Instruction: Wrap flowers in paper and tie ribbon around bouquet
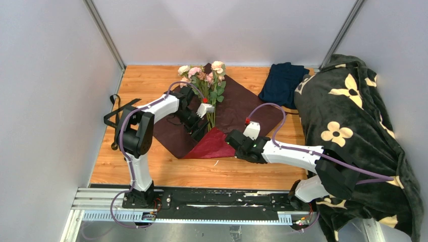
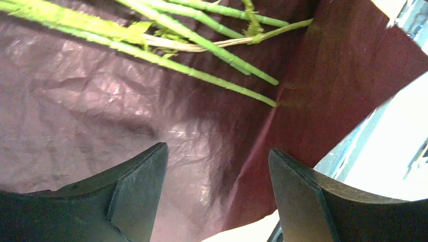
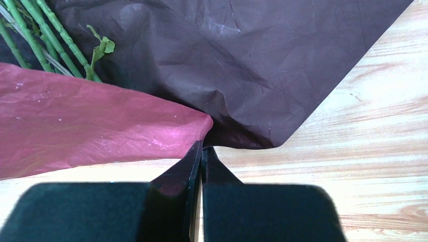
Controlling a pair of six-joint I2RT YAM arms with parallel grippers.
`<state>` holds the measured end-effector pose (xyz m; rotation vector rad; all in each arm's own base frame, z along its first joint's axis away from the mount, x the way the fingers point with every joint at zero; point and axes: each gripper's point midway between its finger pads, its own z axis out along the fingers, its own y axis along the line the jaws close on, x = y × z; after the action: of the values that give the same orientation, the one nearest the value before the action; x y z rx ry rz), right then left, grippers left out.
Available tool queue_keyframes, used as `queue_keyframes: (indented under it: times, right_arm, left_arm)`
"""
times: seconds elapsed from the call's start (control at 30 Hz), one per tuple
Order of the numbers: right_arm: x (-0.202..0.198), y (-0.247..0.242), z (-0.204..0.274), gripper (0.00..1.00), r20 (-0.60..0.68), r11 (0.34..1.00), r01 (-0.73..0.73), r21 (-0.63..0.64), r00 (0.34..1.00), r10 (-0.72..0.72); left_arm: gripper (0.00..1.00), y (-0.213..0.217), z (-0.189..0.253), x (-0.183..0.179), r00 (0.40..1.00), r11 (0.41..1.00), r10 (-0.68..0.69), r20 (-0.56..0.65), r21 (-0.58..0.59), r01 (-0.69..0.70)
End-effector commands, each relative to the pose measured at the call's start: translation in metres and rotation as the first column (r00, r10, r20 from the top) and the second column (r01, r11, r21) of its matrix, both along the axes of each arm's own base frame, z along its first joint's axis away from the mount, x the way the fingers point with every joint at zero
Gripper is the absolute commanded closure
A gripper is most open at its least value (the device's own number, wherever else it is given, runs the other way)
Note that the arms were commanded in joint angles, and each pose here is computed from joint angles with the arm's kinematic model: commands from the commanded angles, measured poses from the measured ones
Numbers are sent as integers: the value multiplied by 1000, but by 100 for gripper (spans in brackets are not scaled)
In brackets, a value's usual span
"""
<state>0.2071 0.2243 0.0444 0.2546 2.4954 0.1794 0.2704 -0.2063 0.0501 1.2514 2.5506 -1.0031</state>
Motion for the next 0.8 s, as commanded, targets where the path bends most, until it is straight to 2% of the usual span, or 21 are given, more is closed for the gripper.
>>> queue_keyframes:
  times: [0.0,0.1,0.17,0.23,0.27,0.37,0.43,0.47,0.57,0.77]
  right_arm:
    - [1,-3,8,100,39,1000,14,-9,999,-13]
    - [0,-1,8,100,36,1000,10,-4,999,-10]
    - [1,0,8,100,35,1000,2,-11,999,-1]
    - [1,0,8,100,36,1000,-4,-13,999,4]
    - [1,0,9,100,37,1000,-8,-14,999,9]
    - [2,0,9,100,44,1000,-8,-18,999,9]
    - [2,-1,10,100,48,1000,-7,-14,999,7]
    - [3,0,10,100,50,1000,-7,-10,999,7]
    - [3,0,10,100,51,1000,-12,-13,999,13]
    - [3,0,11,100,53,1000,-18,-15,998,19]
  left_arm:
    - [22,-16,18,-3,999,994,-33,6,-107,34]
    - [25,-7,27,16,998,997,6,65,-74,-1]
    - [25,9,52,45,988,986,113,105,-132,-99]
    - [25,17,80,57,975,968,180,127,-200,-153]
    - [24,21,92,58,969,965,187,161,-217,-150]
    - [13,9,111,23,965,966,92,245,-257,-27]
    - [2,2,111,-1,962,964,29,270,-264,45]
    - [0,0,109,-9,958,963,-5,288,-258,83]
    - [0,-5,92,-21,952,970,-76,296,-200,140]
    - [0,-10,51,0,955,992,-77,286,-78,103]
